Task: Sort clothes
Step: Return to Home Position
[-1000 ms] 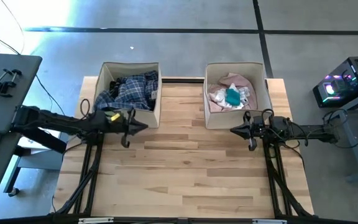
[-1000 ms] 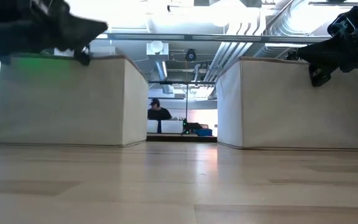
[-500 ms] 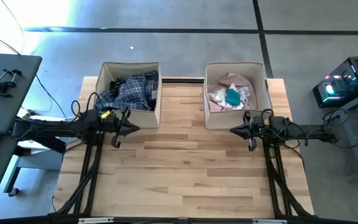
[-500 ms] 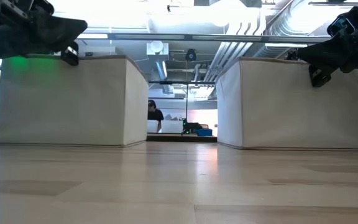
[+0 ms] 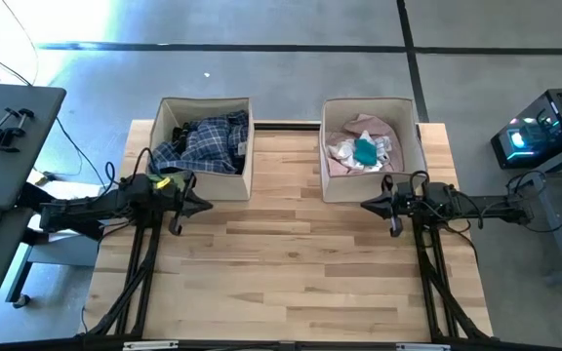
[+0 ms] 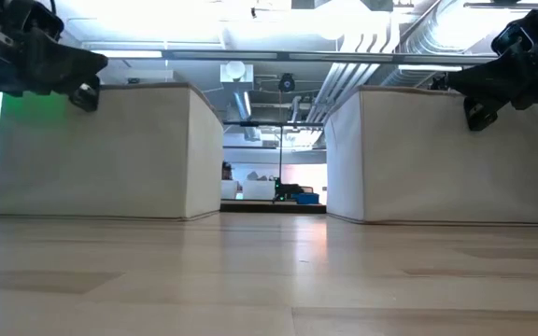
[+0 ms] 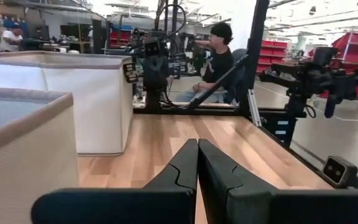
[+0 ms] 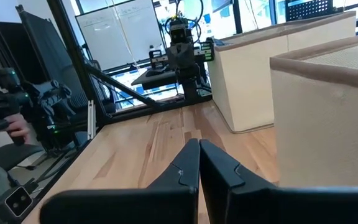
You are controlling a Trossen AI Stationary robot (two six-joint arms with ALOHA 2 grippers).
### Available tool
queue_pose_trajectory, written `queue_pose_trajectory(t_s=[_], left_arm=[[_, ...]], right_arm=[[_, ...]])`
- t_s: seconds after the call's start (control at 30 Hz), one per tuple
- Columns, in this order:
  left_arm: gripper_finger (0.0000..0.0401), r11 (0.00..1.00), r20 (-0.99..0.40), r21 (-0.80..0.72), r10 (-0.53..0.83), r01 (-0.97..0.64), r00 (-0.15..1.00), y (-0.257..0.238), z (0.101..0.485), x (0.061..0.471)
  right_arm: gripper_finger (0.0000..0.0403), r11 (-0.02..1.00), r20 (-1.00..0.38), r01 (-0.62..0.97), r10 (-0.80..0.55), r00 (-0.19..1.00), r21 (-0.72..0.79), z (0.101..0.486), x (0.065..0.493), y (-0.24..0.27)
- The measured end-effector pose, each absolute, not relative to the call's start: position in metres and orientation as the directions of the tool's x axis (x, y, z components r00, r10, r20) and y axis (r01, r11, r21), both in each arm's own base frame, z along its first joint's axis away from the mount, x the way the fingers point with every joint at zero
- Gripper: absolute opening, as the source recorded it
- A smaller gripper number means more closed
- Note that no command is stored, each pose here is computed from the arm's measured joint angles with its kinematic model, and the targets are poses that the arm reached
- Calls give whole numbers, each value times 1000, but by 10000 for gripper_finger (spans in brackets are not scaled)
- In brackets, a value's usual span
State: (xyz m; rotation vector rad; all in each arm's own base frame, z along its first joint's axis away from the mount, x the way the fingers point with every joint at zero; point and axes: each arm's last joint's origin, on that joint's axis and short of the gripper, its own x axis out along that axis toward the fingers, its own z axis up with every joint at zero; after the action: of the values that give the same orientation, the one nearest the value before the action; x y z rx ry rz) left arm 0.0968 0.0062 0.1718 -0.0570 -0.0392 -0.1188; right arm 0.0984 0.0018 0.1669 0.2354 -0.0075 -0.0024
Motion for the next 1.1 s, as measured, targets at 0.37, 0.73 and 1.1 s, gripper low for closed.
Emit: queue_pose_trajectory(t_s=[0.37,0.73,1.1], left_arm=[[0,999,-17,-37,-21,20,1000,8,166,100],[0,999,-80,27,43,-41,996,10,161,103],[0,999,-74,6,48,-48,996,11,162,103]], right_arm=[[0,972,-1,-4,4,1000,233,166,99,2],[0,972,-2,-4,5,1000,233,166,99,2],[0,972,-3,-4,5,1000,233,166,99,2]])
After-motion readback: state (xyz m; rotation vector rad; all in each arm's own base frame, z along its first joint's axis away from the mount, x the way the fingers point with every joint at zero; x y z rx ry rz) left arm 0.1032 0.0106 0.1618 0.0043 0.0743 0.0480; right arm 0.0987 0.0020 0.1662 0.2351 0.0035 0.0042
